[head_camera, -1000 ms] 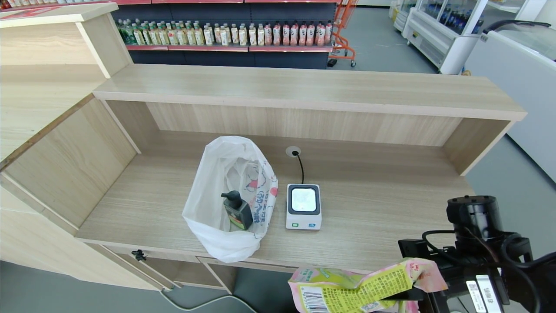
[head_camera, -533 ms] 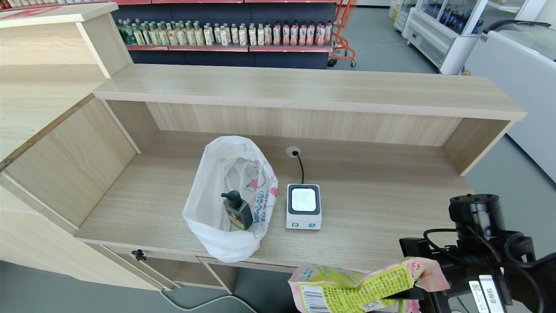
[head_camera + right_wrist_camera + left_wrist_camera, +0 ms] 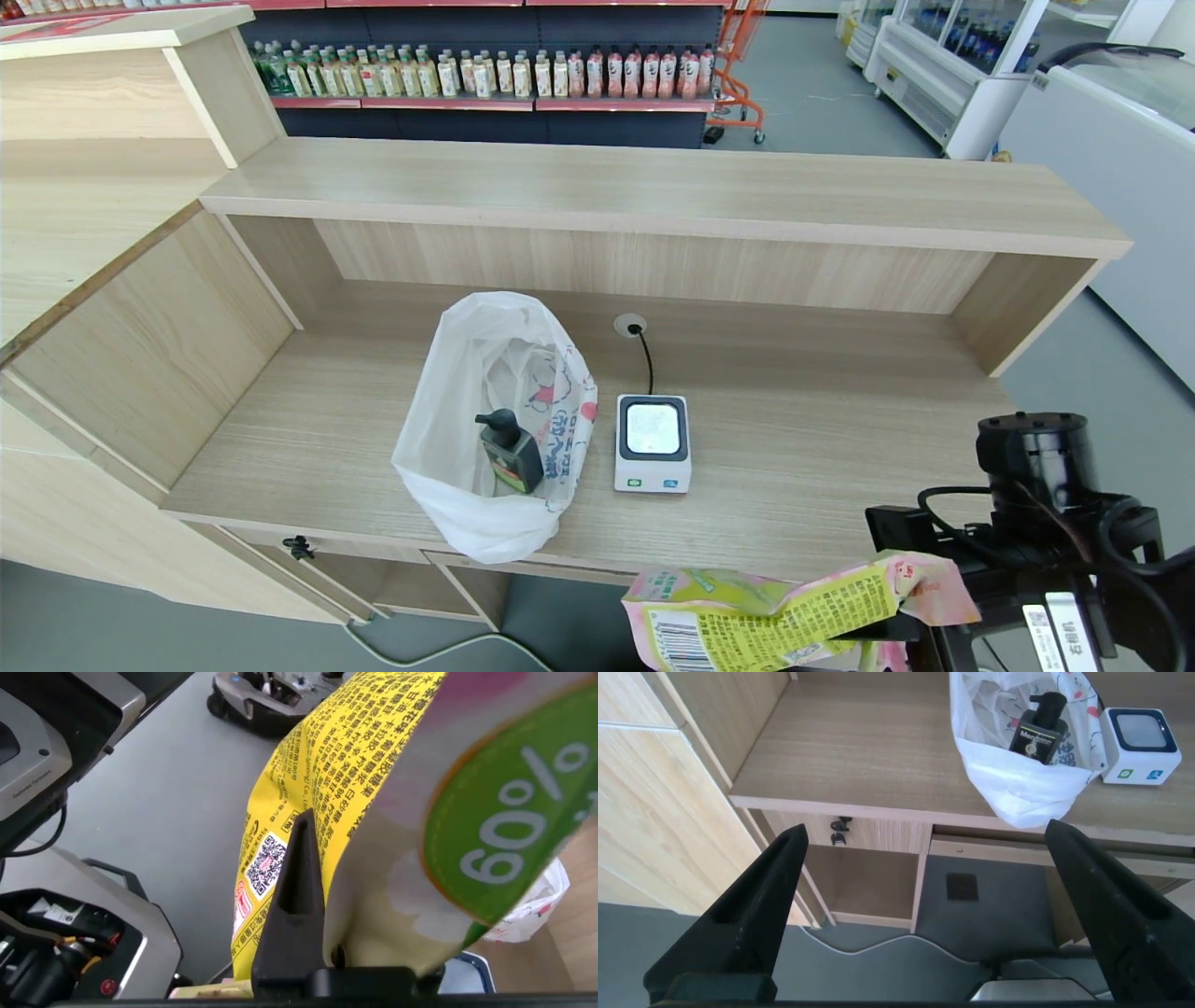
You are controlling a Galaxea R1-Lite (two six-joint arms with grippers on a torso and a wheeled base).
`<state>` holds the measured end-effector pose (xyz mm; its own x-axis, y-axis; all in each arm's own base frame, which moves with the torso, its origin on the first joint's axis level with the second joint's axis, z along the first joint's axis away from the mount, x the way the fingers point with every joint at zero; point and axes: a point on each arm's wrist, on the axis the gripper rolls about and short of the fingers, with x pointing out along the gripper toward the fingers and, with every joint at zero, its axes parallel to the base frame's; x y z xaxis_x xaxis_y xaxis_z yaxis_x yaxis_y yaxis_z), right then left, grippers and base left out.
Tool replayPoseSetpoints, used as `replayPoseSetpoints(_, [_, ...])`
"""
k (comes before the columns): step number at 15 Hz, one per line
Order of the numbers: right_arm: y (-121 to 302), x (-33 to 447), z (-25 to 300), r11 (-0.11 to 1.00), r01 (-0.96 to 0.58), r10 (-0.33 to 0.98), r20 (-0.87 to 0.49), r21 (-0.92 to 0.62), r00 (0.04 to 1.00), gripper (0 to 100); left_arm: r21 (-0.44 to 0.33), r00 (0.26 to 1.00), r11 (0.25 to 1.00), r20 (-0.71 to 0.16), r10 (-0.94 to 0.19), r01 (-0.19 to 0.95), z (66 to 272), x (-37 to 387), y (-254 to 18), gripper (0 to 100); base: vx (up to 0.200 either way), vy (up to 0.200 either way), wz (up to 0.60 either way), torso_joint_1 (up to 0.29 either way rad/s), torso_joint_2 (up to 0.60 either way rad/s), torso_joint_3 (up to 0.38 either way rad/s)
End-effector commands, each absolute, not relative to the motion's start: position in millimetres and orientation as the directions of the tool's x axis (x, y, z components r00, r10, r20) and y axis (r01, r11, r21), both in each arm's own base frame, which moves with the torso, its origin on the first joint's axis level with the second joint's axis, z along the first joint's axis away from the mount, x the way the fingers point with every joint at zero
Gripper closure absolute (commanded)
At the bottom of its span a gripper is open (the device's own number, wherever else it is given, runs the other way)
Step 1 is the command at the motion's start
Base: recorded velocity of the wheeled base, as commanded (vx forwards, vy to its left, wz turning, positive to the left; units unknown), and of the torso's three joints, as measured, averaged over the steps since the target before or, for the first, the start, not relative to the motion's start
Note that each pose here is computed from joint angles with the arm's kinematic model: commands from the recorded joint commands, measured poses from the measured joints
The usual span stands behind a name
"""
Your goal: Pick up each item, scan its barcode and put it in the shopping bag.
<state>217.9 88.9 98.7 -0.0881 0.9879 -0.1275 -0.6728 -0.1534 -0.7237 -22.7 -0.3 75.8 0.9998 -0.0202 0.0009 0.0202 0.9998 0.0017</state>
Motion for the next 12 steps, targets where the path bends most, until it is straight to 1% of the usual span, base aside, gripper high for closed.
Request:
replayPoseSetpoints(1, [88.7, 217.0, 103.8, -0.149, -0.655, 0.989, -0.123, -0.741, -0.085, 100, 0.002, 1.0, 1.0, 0.002, -0.02, 0.02, 75.8, -22.7, -0.3, 0, 0.0, 0.0, 0.0, 0.0, 0.0, 0.0])
replayPoseSetpoints(2, [89.6, 220.5, 112.7, -0.137, -0.644, 0.99, -0.123, -0.753, -0.067, 100, 0.002, 1.0, 1.0, 0.002, -0.02, 0.02, 75.8, -22.7, -0.3, 0, 0.0, 0.0, 0.0, 0.0, 0.0, 0.0])
replayPoseSetpoints(3, [87.5, 222.1, 119.9, -0.111, -0.682, 0.99, -0.138, -0.723, -0.014, 100, 0.002, 1.0, 1.0, 0.002, -0.02, 0.02, 75.8, -22.7, -0.3, 0, 0.0, 0.0, 0.0, 0.0, 0.0, 0.0])
replayPoseSetpoints(5, [70.4, 215.6, 139.3, 0.034, -0.781, 0.972, -0.161, -0.623, 0.171, 100, 0.002, 1.0, 1.0, 0.002, -0.02, 0.02, 75.8, -22.7, -0.3, 0, 0.0, 0.0, 0.0, 0.0, 0.0, 0.0])
replayPoseSetpoints(6, [62.5, 204.0, 148.7, 0.127, -0.833, 0.955, -0.16, -0.538, 0.249, 100, 0.002, 1.0, 1.0, 0.002, -0.02, 0.02, 75.8, -22.7, -0.3, 0, 0.0, 0.0, 0.0, 0.0, 0.0, 0.0])
replayPoseSetpoints(8, [57.0, 185.4, 172.3, 0.316, -0.887, 0.918, -0.128, -0.338, 0.376, 100, 0.002, 1.0, 1.0, 0.002, -0.02, 0.02, 75.8, -22.7, -0.3, 0, 0.0, 0.0, 0.0, 0.0, 0.0, 0.0])
replayPoseSetpoints(9, [56.3, 182.7, 184.8, 0.437, -0.876, 0.879, -0.107, -0.203, 0.464, 100, 0.002, 1.0, 1.0, 0.002, -0.02, 0.02, 75.8, -22.7, -0.3, 0, 0.0, 0.0, 0.0, 0.0, 0.0, 0.0])
replayPoseSetpoints(10, [57.8, 180.6, 193.7, 0.495, -0.86, 0.858, -0.088, -0.123, 0.506, 100, 0.002, 1.0, 1.0, 0.002, -0.02, 0.02, 75.8, -22.7, -0.3, 0, 0.0, 0.0, 0.0, 0.0, 0.0, 0.0])
replayPoseSetpoints(11, [71.3, 176.5, 210.9, 0.579, -0.811, 0.815, -0.047, 0.084, 0.577, 100, 0.002, 1.0, 1.0, 0.002, -0.02, 0.02, 75.8, -22.7, -0.3, 0, 0.0, 0.0, 0.0, 0.0, 0.0, 0.0])
replayPoseSetpoints(12, [76.8, 175.6, 215.1, 0.612, -0.775, 0.788, -0.036, 0.157, 0.614, 100, 0.002, 1.0, 1.0, 0.002, -0.02, 0.02, 75.8, -22.7, -0.3, 0, 0.0, 0.0, 0.0, 0.0, 0.0, 0.0])
